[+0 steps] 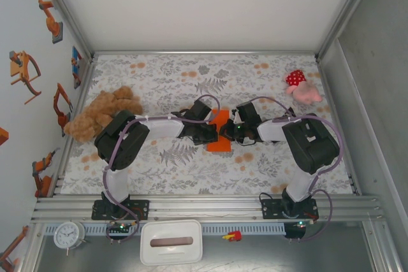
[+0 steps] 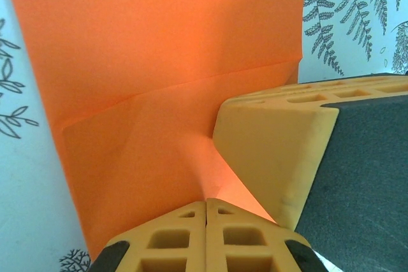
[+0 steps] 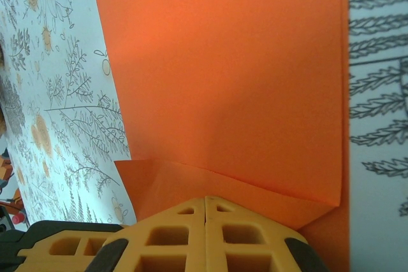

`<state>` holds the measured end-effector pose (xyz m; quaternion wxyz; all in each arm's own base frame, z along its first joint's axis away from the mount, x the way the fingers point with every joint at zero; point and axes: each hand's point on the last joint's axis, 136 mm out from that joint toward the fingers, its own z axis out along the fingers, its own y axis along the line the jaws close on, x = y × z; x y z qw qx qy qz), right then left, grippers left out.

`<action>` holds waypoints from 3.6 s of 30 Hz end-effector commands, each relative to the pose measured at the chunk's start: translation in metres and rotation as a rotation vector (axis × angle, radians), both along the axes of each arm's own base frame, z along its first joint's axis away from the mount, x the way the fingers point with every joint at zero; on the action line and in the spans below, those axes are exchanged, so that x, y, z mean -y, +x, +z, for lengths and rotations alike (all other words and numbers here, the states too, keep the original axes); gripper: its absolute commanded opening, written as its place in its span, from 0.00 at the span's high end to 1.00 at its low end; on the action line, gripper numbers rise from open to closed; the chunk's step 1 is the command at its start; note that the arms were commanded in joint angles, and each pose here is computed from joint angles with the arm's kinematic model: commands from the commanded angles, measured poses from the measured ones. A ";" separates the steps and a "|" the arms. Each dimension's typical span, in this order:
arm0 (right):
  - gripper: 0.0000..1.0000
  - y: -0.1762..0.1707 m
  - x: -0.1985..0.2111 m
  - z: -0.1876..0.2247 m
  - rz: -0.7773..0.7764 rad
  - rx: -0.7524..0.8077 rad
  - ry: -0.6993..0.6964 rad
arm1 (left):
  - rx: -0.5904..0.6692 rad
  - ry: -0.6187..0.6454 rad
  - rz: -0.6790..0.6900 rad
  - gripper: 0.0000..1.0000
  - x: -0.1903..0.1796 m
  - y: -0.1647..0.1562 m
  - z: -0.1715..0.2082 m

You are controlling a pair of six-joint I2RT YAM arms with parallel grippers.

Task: Fold a paper plane with a square sheet of paper (pick it up from the middle)
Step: Fold the triangle a second time at the center of the table.

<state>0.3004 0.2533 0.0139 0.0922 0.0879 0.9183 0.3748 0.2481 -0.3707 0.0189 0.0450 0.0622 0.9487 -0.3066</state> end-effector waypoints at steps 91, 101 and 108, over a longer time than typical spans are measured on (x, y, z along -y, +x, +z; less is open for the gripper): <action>0.84 0.005 0.067 0.050 -0.082 0.037 -0.094 | 0.101 -0.057 0.118 0.73 -0.008 0.026 0.051; 0.60 -0.017 0.043 0.047 -0.096 0.006 -0.034 | 0.054 -0.105 0.200 0.71 -0.005 0.045 0.027; 0.64 -0.016 0.026 0.036 -0.124 -0.039 0.023 | 0.010 -0.055 0.271 0.72 -0.023 0.045 0.000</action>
